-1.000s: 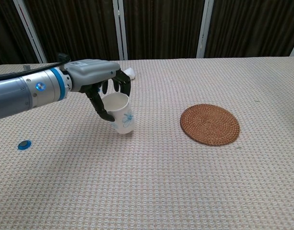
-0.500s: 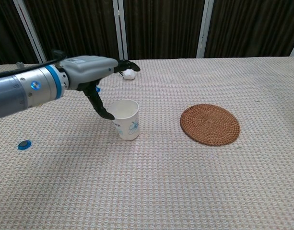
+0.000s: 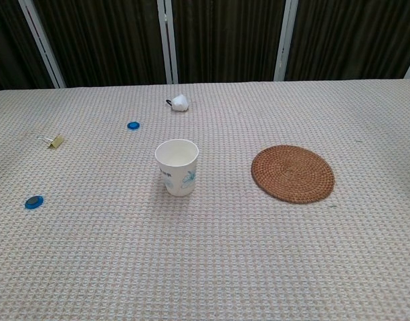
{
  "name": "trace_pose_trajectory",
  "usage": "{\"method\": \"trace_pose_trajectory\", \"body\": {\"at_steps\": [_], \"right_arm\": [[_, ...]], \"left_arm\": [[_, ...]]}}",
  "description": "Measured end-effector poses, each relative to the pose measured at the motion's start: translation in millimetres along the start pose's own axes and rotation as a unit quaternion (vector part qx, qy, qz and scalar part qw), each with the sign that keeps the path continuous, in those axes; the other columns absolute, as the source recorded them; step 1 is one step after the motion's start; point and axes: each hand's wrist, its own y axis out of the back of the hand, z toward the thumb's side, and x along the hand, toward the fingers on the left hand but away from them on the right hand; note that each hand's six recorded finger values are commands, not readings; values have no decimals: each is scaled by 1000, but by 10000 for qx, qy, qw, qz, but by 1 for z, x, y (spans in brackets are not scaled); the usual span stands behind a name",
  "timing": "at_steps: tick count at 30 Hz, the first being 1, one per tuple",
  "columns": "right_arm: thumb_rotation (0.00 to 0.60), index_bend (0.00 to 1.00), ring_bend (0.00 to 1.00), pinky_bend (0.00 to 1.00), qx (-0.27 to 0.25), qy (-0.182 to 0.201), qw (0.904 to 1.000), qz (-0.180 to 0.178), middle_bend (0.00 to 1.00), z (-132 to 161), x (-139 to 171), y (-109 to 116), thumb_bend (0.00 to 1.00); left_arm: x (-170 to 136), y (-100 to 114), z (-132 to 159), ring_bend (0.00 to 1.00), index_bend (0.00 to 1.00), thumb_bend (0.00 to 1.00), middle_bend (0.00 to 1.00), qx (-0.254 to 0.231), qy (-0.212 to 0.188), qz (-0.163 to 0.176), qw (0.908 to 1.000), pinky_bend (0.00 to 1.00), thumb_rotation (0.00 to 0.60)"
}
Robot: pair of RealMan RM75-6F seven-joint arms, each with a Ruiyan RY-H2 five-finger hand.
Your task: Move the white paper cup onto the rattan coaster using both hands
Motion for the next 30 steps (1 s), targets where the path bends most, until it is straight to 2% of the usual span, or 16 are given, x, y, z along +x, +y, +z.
{"method": "trace_pose_trajectory", "body": {"at_steps": [4, 7, 14, 16, 21, 24, 25, 30], "right_arm": [[600, 0, 0, 0, 39, 185, 9997, 171, 0, 10, -6, -9, 0], [600, 0, 0, 0, 46, 518, 9983, 271, 0, 29, -16, -12, 0], [600, 0, 0, 0, 9, 1463, 9872, 628, 0, 84, -45, -19, 0], [600, 0, 0, 0, 14, 1800, 9804, 804, 0, 110, -60, -23, 0], [600, 0, 0, 0, -134, 2293, 9671, 1093, 0, 171, -95, -28, 0], [600, 0, 0, 0, -296, 2494, 9614, 1126, 13, 210, -112, -28, 0], [600, 0, 0, 0, -380, 2597, 9583, 1133, 25, 232, -119, -28, 0], [600, 0, 0, 12, -393, 2736, 9534, 1210, 87, 283, -140, -39, 0]], "left_arm": [[-34, -2, -31, 0, 0, 0, 0, -69, 398, -28, 9992, 0, 600], [-53, -3, -45, 0, 0, 0, 0, 22, 558, -29, 9984, 0, 600], [-60, 2, -54, 0, 0, 0, 0, 235, 638, -30, 9977, 0, 600], [-60, 4, -56, 0, 0, 0, 0, 259, 619, -25, 9977, 0, 600], [-58, 4, -60, 0, 0, 10, 0, 248, 603, -69, 9978, 0, 600], [-55, 2, -63, 0, 0, 11, 0, 195, 613, -163, 9978, 0, 600], [-54, 1, -65, 0, 0, 12, 0, 183, 634, -192, 9976, 0, 600], [-49, -1, -72, 0, 0, 15, 0, 109, 707, -285, 9970, 0, 600]]}}
